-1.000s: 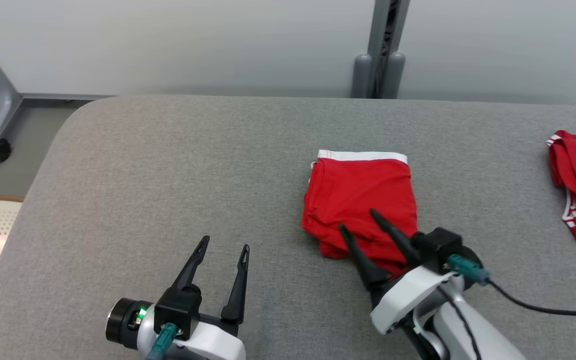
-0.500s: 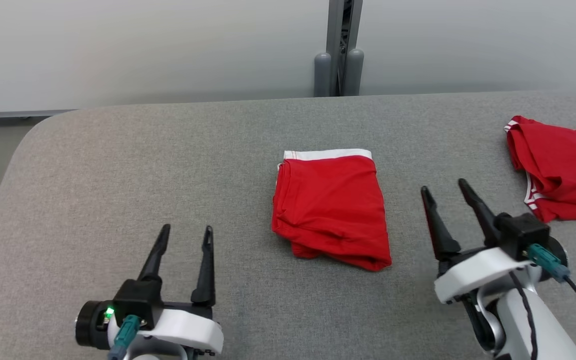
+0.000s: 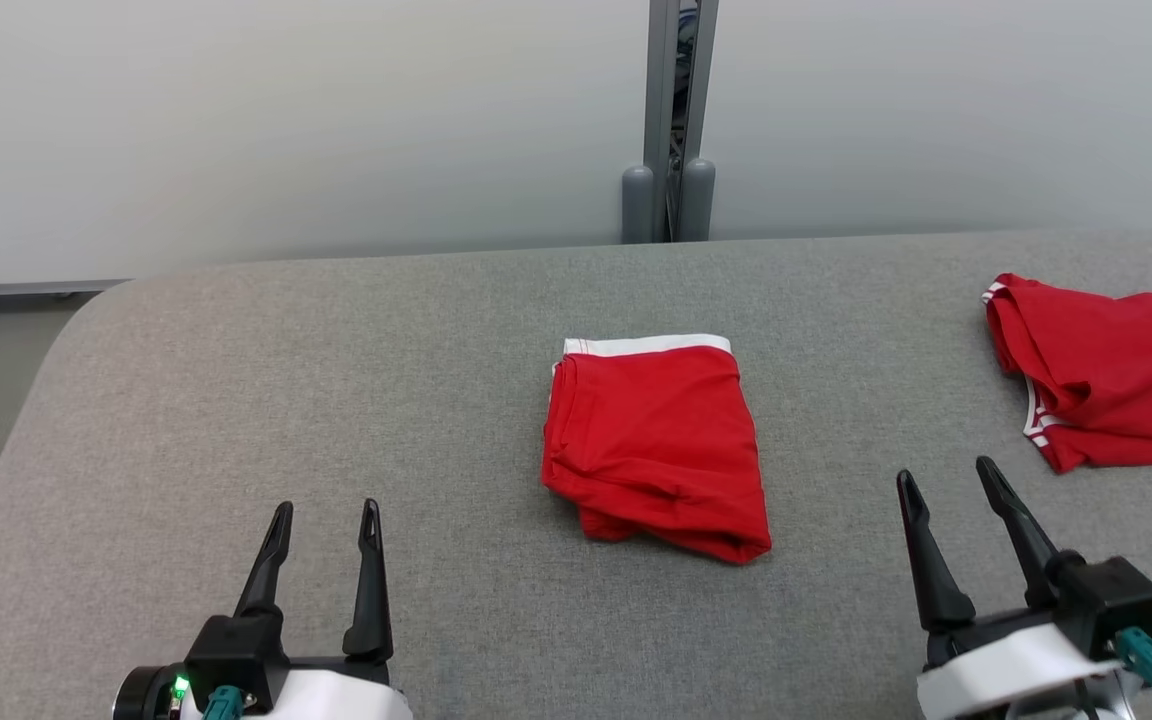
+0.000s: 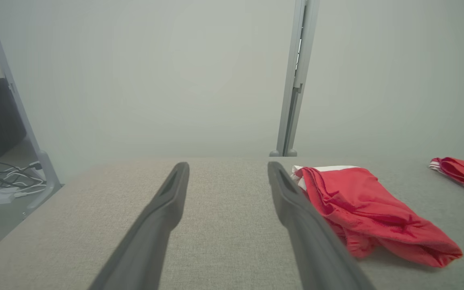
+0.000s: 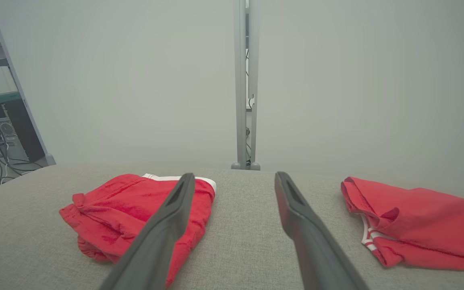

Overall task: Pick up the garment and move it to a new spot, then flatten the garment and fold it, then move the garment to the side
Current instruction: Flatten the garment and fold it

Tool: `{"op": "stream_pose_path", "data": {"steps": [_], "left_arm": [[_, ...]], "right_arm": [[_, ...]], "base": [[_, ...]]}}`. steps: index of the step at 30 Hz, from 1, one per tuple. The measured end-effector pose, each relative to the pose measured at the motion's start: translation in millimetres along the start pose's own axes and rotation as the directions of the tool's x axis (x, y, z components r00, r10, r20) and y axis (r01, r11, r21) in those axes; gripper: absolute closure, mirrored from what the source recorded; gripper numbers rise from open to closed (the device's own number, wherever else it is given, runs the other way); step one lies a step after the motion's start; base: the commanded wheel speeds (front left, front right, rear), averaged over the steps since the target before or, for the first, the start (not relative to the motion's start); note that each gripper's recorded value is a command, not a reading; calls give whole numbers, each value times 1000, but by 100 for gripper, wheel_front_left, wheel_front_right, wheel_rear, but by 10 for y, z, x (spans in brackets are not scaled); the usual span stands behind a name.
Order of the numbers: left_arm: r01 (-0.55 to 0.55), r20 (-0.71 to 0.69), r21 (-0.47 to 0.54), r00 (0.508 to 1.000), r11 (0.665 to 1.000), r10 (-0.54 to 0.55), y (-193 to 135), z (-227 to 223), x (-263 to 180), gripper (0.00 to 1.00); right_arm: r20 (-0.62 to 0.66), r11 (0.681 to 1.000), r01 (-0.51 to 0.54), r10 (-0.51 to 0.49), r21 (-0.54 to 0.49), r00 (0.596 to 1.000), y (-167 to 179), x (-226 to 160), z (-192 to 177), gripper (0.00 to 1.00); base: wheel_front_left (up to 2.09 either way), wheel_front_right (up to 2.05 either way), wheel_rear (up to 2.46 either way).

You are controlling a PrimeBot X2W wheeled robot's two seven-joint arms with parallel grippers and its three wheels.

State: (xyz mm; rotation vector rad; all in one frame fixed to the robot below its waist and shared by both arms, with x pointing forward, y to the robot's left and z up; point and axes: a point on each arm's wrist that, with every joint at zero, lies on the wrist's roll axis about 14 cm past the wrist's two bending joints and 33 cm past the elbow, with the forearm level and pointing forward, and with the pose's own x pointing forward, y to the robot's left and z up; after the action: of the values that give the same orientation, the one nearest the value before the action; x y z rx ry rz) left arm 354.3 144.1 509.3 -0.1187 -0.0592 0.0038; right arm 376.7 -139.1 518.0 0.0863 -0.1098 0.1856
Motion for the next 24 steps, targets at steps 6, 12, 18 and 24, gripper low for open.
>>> {"op": "stream_pose_path", "data": {"steps": [6,12,18,24], "left_arm": [[-5,0,6,1000,1000,5,42,-8,-97,0],[-29,-4,-5,1000,1000,29,110,-34,-187,0],[-19,5,-3,1000,1000,19,91,-18,-169,0],[-15,-6,6,1000,1000,15,92,-66,-173,0]], "right_arm": [[2,1000,-5,5,2,1000,45,-151,6,0],[-17,1000,9,-9,13,1000,22,-270,-53,0],[-29,1000,4,-3,22,1000,49,-286,-90,0],[-36,999,-2,3,33,999,76,-284,-117,0]], "base": [[0,0,0],[0,0,0],[0,0,0],[0,0,0]]}}
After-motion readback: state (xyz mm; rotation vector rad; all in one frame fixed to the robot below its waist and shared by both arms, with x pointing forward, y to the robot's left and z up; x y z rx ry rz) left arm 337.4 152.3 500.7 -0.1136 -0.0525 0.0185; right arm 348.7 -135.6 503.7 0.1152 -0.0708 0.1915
